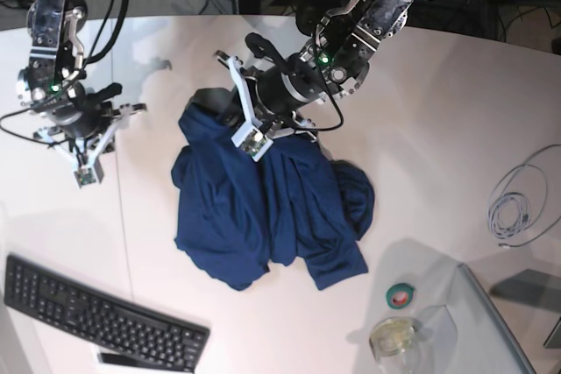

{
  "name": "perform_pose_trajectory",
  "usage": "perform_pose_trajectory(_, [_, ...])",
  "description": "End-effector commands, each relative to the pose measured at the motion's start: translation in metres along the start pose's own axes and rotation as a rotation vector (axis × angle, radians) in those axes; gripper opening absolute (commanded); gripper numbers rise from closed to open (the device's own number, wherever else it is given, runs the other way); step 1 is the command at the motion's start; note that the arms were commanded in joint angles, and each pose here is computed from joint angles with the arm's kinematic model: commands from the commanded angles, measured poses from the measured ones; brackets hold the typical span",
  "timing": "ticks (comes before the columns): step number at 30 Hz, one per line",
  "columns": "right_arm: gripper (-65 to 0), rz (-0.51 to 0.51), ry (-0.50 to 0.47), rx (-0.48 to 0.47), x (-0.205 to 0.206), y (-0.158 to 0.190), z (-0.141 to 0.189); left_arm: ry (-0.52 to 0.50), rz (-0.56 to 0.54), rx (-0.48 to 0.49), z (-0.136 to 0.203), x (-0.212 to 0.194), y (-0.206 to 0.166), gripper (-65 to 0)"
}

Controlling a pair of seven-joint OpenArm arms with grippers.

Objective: Layout the t-shirt on the table in an organized manner, then fold the t-shirt properly
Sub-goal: 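Lower the shirt onto the table and release both grippers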

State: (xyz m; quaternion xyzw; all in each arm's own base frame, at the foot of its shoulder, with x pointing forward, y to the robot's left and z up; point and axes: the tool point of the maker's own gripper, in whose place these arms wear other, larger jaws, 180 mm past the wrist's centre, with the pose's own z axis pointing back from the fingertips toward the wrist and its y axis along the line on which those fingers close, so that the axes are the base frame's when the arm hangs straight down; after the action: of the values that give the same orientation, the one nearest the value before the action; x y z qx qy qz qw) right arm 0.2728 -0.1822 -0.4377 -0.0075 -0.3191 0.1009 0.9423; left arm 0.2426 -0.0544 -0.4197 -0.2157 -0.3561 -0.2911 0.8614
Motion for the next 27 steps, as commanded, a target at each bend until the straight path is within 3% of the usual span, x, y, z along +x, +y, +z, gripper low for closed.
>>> perform_pose_trajectory(1, [-65.0, 0.002, -0.058, -0.011, 0.016, -0.002, 0.006, -0.051, 0.005, -0.002, 0.0, 0.016, 0.0, -65.0])
perform_pose_trajectory(3, [-64.5, 0.004, -0.06, -0.005, 0.014, 0.003, 0.01, -0.027, 0.026, 0.003, -0.002, 0.004, 0.0, -65.0])
perform_pose_trajectory(6, [-64.4, 0.0, -0.052, -0.004, 0.01, 0.003, 0.01, 0.005, 0.058, -0.004, -0.009, -0.011, -0.006, -41.5])
perform_pose_trajectory(8, [-64.4, 0.0, -0.044, -0.006, 0.007, 0.002, 0.01, -0.021, 0.077, -0.009, -0.013, -0.012, -0.01, -23.0])
perform_pose_trajectory(11, [-64.4, 0.004, -0.026, -0.004, -0.005, 0.004, 0.014, -0.098, 0.1, 0.006, -0.01, -0.002, -0.006, -2.3])
perform_pose_trajectory(12, [-64.4, 0.007, -0.034, -0.007, -0.002, 0.003, 0.015, -0.126, 0.116, 0.017, -0.008, 0.004, -0.003, 0.0])
perform_pose_trajectory(20, [-64.2, 0.035, -0.056, -0.014, -0.002, 0.006, 0.032, -0.311, 0.306, 0.196, 0.041, 0.037, 0.046, 0.0])
perform_pose_trajectory(27, [-64.1, 0.039, -0.047, -0.011, -0.007, 0.008, 0.033, -0.319, 0.356, 0.283, 0.072, 0.019, 0.062, 0.0])
